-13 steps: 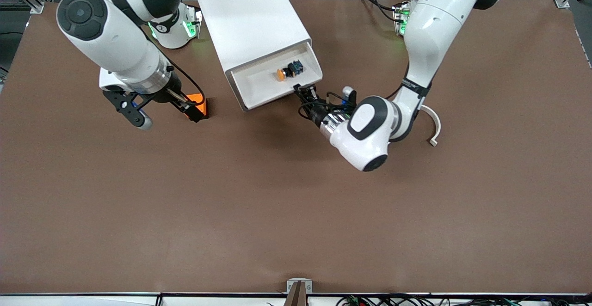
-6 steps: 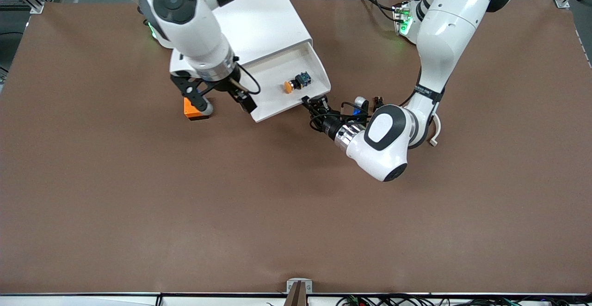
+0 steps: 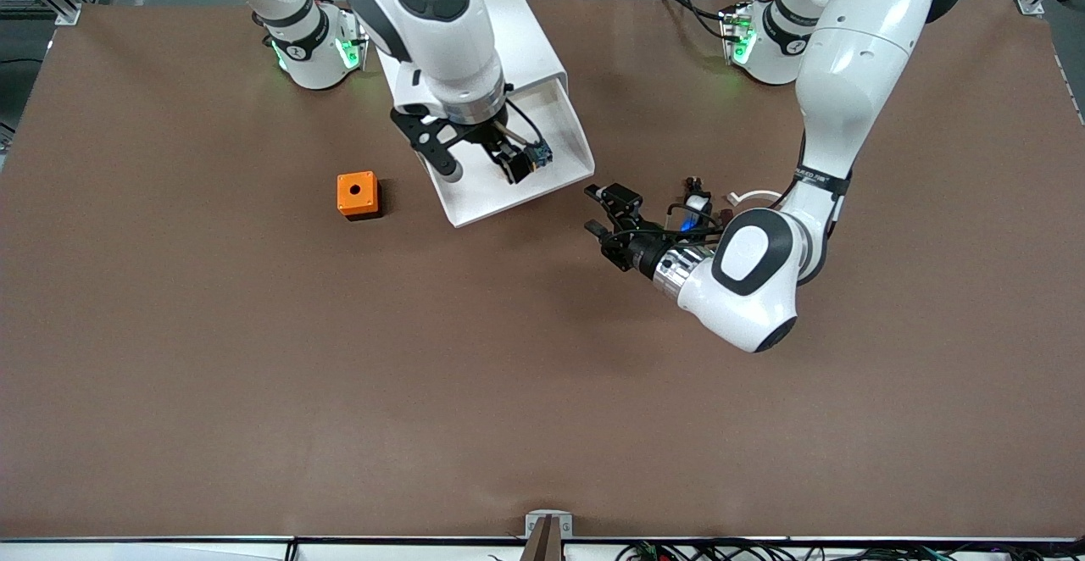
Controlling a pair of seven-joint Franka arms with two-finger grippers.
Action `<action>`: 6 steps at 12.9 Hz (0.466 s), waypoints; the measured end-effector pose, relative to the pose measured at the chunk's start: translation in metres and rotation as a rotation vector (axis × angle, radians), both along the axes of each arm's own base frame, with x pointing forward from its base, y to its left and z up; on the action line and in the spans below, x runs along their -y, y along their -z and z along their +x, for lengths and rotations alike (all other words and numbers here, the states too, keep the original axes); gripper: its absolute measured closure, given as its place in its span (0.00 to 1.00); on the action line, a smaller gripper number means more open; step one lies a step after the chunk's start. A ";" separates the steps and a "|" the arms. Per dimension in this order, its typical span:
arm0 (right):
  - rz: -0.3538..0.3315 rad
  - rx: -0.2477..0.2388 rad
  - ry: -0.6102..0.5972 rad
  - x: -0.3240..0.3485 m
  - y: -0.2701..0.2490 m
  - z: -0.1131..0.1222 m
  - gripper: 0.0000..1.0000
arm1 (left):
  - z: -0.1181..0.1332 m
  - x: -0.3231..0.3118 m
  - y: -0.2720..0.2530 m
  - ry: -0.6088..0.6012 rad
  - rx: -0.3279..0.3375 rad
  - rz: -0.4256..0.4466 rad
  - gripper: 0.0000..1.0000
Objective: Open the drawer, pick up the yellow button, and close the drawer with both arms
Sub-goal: 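Reach the right gripper into the drawer while the left gripper withdraws, then grasp the yellow button with the right gripper and lift it out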
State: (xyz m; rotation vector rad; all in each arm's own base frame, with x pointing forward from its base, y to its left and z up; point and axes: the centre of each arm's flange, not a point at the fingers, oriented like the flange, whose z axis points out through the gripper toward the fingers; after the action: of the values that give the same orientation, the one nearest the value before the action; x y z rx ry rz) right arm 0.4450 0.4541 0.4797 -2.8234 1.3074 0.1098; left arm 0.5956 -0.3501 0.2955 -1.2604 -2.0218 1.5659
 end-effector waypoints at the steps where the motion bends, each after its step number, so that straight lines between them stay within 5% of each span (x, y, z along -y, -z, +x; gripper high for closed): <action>1: -0.006 0.000 0.004 -0.007 0.005 -0.005 0.00 | 0.005 -0.005 -0.005 -0.003 0.019 0.002 0.01; 6: -0.047 -0.002 0.018 -0.042 0.054 -0.023 0.00 | 0.034 -0.077 -0.005 0.118 0.210 0.091 0.00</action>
State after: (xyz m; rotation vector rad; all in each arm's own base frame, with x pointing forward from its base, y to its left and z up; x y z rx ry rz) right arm 0.4217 0.4964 0.4258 -2.8499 1.3537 0.0828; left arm 0.6292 -0.2728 0.3004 -1.5336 -2.0722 1.3216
